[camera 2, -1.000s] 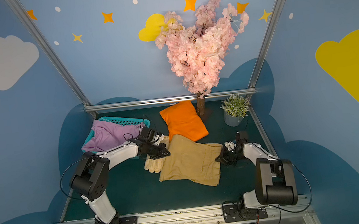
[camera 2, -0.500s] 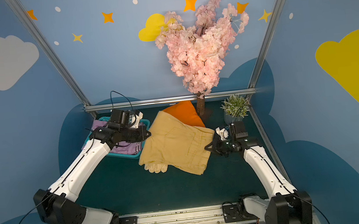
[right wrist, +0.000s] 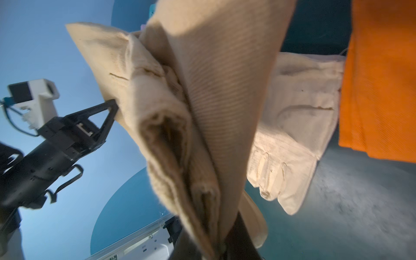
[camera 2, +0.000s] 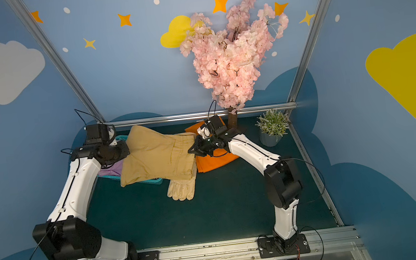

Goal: Put the folded long pants in the basket
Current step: Place the long pant in the basket.

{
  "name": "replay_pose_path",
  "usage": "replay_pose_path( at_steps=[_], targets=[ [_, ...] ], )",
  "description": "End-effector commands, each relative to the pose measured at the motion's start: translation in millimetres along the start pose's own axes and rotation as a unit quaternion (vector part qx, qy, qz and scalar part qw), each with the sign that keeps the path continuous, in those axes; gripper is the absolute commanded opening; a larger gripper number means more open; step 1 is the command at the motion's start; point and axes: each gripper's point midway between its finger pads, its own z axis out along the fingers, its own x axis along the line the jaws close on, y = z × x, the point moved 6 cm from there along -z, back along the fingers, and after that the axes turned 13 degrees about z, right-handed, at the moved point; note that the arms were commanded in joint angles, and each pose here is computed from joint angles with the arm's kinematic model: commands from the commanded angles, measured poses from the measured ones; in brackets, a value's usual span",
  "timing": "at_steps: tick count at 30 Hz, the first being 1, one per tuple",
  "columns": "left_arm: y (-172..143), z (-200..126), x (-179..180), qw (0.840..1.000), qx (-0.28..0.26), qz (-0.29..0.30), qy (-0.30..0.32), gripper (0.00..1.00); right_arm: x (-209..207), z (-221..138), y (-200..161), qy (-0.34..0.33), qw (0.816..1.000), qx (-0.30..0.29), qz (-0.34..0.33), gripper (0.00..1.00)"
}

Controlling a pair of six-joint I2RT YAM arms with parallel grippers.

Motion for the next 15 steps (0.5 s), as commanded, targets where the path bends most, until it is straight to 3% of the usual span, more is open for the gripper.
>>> replay_pose_path(
  at_steps=[1,10,15],
  targets=[
    [32.4,-26.6,36.1,0.989,-0.091,-0.006,0.116,0.02,12.4,26.4,9.5,-0.017,1.000,0.006,0.019,0.00],
    [52.3,-52.5,54.8,0.973,-0.128,0.014,0.192,0.02,54.4,117.1,28.9,0.033,0.998,0.051,0.030,0.00],
    [56.3,-48.5,59.5,0.971,-0.125,0.014,0.203,0.02,46.1,167.1,18.8,0.049,0.993,0.079,0.066,0.00]
  ],
)
